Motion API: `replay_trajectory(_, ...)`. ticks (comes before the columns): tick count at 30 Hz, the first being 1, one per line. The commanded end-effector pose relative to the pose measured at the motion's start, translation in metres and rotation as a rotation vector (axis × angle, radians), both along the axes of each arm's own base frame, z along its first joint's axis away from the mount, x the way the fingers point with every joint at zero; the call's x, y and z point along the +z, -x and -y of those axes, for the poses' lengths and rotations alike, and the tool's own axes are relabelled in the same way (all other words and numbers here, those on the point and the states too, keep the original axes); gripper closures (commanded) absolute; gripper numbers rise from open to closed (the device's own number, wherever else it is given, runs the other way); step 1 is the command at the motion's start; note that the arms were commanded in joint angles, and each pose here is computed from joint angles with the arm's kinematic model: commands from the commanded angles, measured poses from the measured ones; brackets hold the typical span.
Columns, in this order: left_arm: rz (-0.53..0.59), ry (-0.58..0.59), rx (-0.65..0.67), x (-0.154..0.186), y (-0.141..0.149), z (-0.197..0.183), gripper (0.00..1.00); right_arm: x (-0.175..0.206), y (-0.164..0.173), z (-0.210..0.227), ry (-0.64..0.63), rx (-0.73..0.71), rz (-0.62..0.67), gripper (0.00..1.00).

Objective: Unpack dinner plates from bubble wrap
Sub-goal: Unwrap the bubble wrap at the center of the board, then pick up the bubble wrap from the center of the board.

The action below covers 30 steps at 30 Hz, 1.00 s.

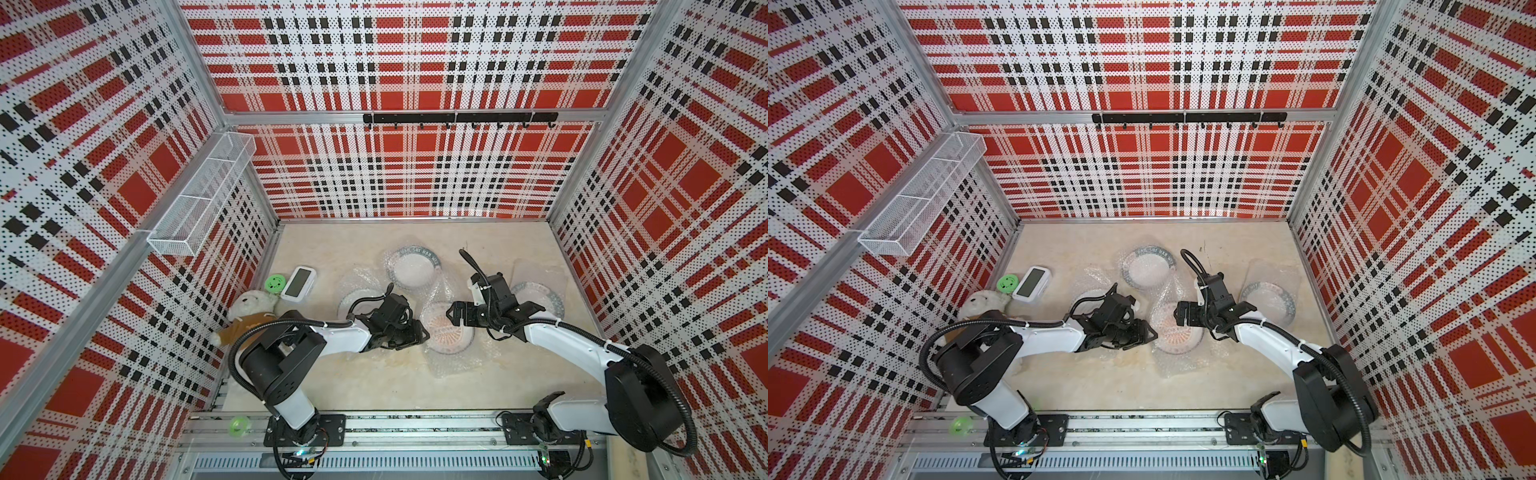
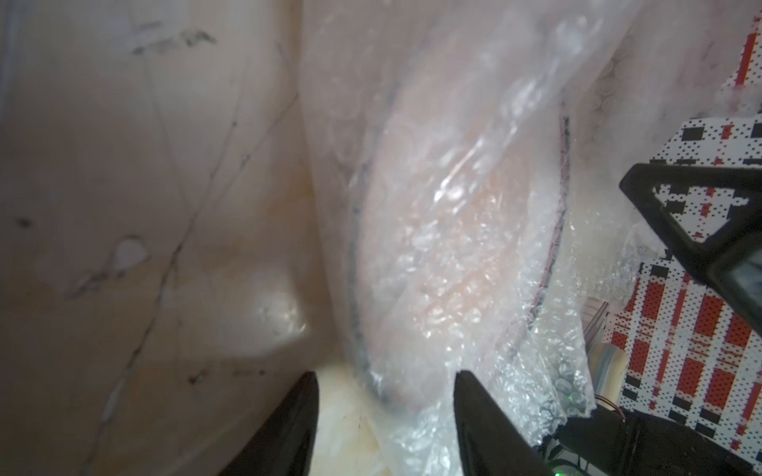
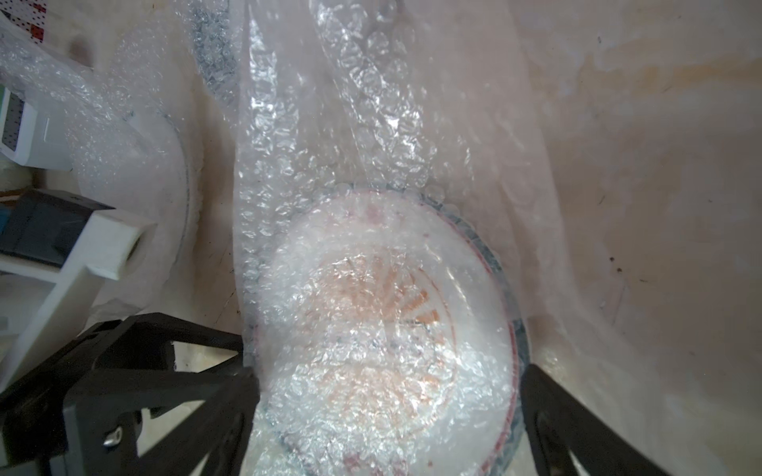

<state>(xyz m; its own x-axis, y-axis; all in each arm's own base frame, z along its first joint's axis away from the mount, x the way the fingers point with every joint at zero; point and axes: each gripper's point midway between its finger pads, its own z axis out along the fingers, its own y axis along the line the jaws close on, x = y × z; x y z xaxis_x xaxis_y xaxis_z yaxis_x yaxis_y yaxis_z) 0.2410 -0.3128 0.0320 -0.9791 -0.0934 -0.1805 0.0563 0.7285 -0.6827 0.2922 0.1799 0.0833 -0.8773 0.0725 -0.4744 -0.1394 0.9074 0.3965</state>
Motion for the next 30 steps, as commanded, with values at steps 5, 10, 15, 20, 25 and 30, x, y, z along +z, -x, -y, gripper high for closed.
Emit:
replay_trajectory(5, -0.025, 0.019, 0.030, -0.011, -0.008, 0.003, 0.65, -0.017, -0.001, 0.008, -0.021, -0.017, -0.027, 0.00)
replay_trajectory(10, -0.028, 0.083, 0.042, -0.005, -0.013, 0.007, 0.85, -0.021, -0.003, 0.014, -0.009, -0.032, -0.035, 0.00)
replay_trajectory(15, -0.022, 0.159, 0.053, 0.009, -0.021, 0.009, 1.00, -0.019, -0.006, 0.023, -0.014, -0.052, -0.040, 0.00)
replay_trajectory(20, -0.013, 0.236, 0.073, 0.029, -0.028, -0.002, 1.00, 0.001, -0.008, 0.027, -0.027, -0.049, -0.011, 0.00)
replay_trajectory(25, -0.008, 0.376, 0.090, 0.057, -0.035, -0.016, 1.00, 0.020, -0.008, 0.027, -0.054, -0.020, 0.010, 0.00)
replay_trajectory(30, 0.007, 0.460, 0.087, 0.080, -0.039, -0.025, 1.00, 0.040, -0.007, 0.018, -0.117, 0.023, 0.031, 0.00)
